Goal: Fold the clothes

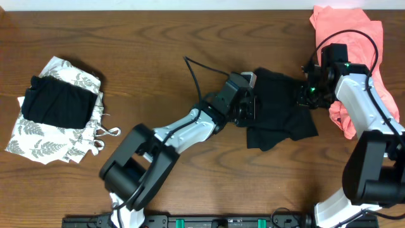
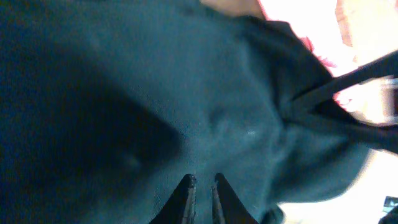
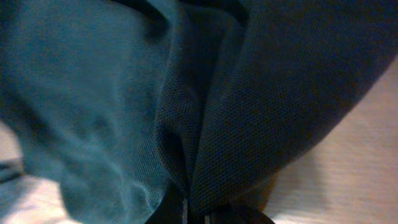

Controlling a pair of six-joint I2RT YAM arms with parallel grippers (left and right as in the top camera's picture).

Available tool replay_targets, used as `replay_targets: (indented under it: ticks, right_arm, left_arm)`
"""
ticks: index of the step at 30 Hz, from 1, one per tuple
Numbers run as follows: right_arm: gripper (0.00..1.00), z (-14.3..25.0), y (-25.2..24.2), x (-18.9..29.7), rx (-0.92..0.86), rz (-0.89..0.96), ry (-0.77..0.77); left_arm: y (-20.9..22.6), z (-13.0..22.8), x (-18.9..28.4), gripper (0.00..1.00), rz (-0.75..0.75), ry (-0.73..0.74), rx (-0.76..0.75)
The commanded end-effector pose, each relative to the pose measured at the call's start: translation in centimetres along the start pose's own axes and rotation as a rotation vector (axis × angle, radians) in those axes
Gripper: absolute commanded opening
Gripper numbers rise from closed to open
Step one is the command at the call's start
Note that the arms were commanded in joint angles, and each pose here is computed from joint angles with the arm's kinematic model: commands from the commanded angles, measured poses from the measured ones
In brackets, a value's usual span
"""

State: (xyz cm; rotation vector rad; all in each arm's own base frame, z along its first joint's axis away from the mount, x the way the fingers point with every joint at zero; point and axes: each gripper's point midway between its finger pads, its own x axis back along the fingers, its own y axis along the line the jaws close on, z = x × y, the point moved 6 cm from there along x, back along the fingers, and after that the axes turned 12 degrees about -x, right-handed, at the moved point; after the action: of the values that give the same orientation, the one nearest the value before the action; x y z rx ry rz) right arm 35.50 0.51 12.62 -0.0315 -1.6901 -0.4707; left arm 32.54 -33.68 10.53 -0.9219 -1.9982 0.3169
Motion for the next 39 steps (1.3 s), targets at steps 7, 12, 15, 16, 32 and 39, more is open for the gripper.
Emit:
replay_targets:
  ticks: [7,12,15,16,32,39]
  right_arm:
    - [0.01,1.5,6.8,5.9,0.228,-0.217,-0.144]
    - [0.01,3.0,9.6,5.5,0.295,-0.228,-0.124]
    - [0.01,3.7,11.4,4.6,0.333,-0.219,-0.121]
    - [0.01,3.9,11.9,4.4,0.346,-0.215,-0.124]
    - [0.01,4.6,14.0,0.5,0.394,-0.161,-0.089]
    - [0.01,3.2,11.2,0.7,0.332,-0.013,-0.136]
  left_arm:
    - [2.1,3.8,-3.3,0.09,0.015,0.133,0.122]
    - [1.9,3.4,-3.0,0.08,0.032,0.126,0.106]
    - [1.6,2.7,-2.3,0.06,0.062,0.122,0.068]
    - [1.6,2.5,-1.9,0.06,0.068,0.124,0.06]
    - [3.7,-0.9,10.9,0.06,-0.314,0.11,-0.097]
    - [4.3,-0.3,11.5,0.06,-0.361,0.147,-0.103]
